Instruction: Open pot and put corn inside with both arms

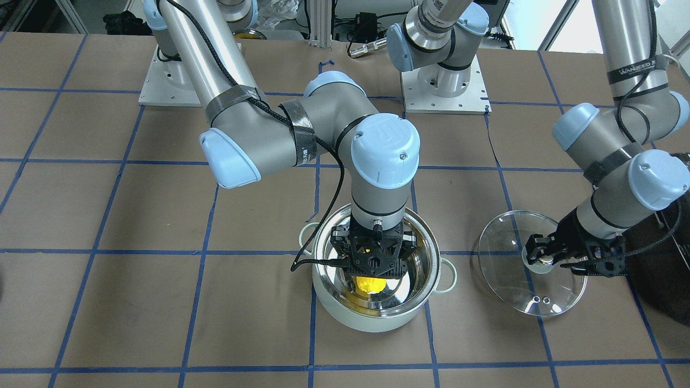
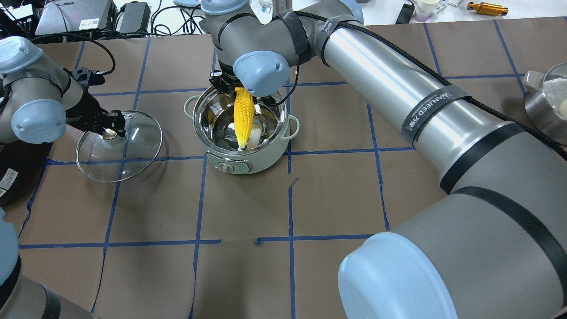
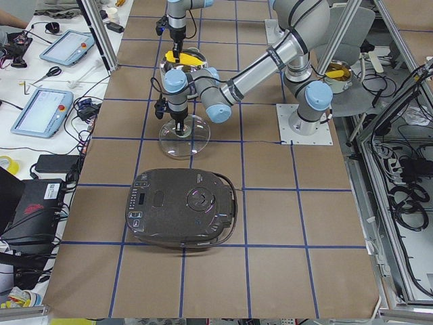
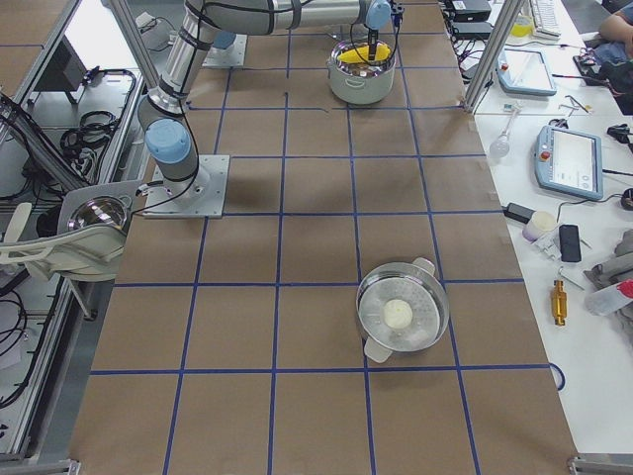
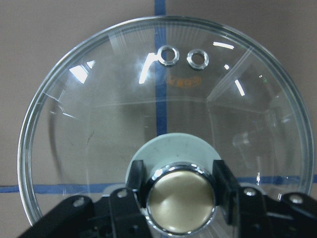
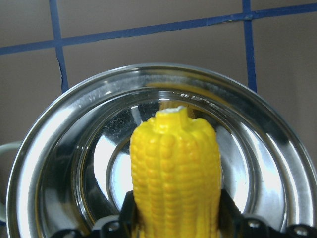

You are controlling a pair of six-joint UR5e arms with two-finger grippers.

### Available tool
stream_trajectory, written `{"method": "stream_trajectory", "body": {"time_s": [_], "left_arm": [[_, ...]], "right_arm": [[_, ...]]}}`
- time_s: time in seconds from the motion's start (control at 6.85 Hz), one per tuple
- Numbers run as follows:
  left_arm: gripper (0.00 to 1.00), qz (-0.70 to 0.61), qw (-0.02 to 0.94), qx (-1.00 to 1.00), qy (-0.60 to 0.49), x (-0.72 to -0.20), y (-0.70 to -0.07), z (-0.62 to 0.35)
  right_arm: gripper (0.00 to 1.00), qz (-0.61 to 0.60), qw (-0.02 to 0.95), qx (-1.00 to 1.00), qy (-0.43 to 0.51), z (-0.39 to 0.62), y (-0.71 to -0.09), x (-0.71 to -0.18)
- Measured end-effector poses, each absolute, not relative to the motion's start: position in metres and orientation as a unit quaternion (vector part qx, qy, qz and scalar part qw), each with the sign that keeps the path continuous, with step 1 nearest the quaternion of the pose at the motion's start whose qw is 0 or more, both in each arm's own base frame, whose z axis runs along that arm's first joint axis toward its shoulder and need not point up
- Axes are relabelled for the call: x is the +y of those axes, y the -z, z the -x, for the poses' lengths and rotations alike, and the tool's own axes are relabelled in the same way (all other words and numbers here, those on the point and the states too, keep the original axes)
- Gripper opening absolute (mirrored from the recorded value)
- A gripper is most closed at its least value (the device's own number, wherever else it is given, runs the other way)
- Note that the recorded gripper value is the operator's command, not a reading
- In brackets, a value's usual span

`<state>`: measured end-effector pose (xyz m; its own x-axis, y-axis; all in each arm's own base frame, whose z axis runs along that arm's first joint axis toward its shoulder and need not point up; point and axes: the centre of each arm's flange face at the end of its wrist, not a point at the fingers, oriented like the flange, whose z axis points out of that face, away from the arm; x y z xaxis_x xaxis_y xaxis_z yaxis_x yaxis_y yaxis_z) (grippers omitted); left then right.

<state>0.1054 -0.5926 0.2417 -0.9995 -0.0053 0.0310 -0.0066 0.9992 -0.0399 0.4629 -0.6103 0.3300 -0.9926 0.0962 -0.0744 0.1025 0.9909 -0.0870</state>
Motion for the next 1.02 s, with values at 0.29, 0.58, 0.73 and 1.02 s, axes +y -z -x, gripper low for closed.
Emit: {"method": "stream_trajectory", "body": {"time_s": [0.29, 0.58, 0.73, 1.02], "left_arm": [[0.67, -0.004, 0.011, -1.0, -0.015, -0.593, -0.237, -0.107], [0.91, -0.006, 0.005, -1.0, -0.008, -0.593, -0.233, -0.109], [0.97, -0.008, 0.005, -1.0, -0.008, -0.594, -0.233, -0.11], [1.0, -0.008, -0.003, -1.0, -0.023, -0.598, -0.258, -0.103]], "right_arm": [[1.0, -0.033, 0.05, 0.997, 0.057, -0.448, -0.355, -0.606], [1.0, -0.048, 0.055, 0.995, 0.067, -0.399, -0.393, -0.617], [1.0, -0.069, 0.049, 0.995, 0.051, -0.35, -0.414, -0.619], [1.0, -0.131, 0.036, 0.99, 0.027, -0.237, -0.449, -0.599]]}}
